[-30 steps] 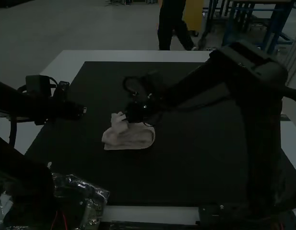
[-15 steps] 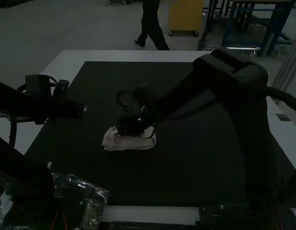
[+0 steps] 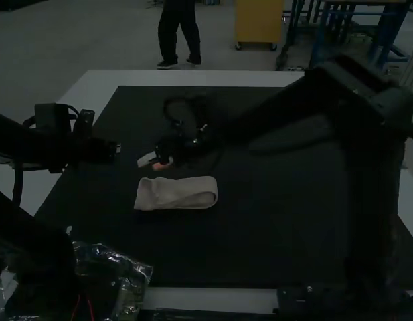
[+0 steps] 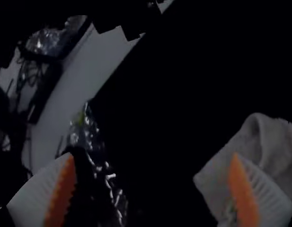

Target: Fold the towel.

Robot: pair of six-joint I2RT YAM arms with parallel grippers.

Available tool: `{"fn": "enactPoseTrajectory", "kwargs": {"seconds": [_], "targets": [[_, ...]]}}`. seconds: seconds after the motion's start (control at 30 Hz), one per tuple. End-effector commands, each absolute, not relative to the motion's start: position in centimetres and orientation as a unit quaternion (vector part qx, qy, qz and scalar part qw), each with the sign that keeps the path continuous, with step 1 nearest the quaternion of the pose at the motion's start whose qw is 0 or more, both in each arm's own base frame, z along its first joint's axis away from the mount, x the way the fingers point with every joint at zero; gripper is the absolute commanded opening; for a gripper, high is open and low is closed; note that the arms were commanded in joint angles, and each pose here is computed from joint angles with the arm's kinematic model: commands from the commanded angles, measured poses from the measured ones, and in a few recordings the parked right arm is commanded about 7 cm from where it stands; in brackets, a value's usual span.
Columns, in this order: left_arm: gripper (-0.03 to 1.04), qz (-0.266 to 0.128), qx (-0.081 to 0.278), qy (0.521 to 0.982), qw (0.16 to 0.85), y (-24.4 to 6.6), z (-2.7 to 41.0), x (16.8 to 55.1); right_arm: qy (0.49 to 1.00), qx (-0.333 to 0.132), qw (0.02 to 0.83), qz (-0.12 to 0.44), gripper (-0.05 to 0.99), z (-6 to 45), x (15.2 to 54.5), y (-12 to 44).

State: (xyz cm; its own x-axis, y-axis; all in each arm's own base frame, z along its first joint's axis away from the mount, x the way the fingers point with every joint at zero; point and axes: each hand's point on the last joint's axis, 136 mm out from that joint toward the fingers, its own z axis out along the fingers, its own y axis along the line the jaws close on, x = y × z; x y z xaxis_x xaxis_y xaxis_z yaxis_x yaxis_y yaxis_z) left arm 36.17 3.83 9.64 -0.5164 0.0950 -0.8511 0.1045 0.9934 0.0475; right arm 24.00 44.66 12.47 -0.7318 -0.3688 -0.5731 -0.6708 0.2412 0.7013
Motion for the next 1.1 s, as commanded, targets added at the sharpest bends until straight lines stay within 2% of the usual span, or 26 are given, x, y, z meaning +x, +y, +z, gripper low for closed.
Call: {"fn": "enactPoseTrajectory", "kwargs": {"seconds": [0.0,0.03,0.1,0.13,0.23,0.47,1.07], "targets": [[0.96,-0.008,0.049,0.869,0.492,4.0,9.9,36.4,0.758,-0.33,0.161,0.54,0.69,16.3,24.9,43.9],[0.96,-0.008,0.049,0.87,0.491,4.0,9.8,36.4,0.758,-0.327,0.165,0.539,0.56,16.4,25.1,43.4],[0.96,-0.009,0.046,0.87,0.49,4.0,9.8,36.3,0.752,-0.325,0.177,0.545,0.11,16.6,25.9,42.1],[0.96,-0.009,0.045,0.87,0.49,4.0,9.8,36.3,0.751,-0.32,0.191,0.545,-0.03,16.5,26.6,41.4],[0.96,-0.01,0.045,0.871,0.489,3.9,9.7,36.3,0.756,-0.303,0.2,0.544,-0.02,15.2,27.5,40.0],[0.96,-0.012,0.048,0.871,0.489,3.7,9.5,36.2,0.764,-0.309,0.187,0.534,-0.02,10.5,26.5,39.3],[0.96,-0.015,0.052,0.865,0.499,3.1,10.0,36.6,0.757,-0.331,0.152,0.542,-0.02,4.5,24.9,43.2]]}}
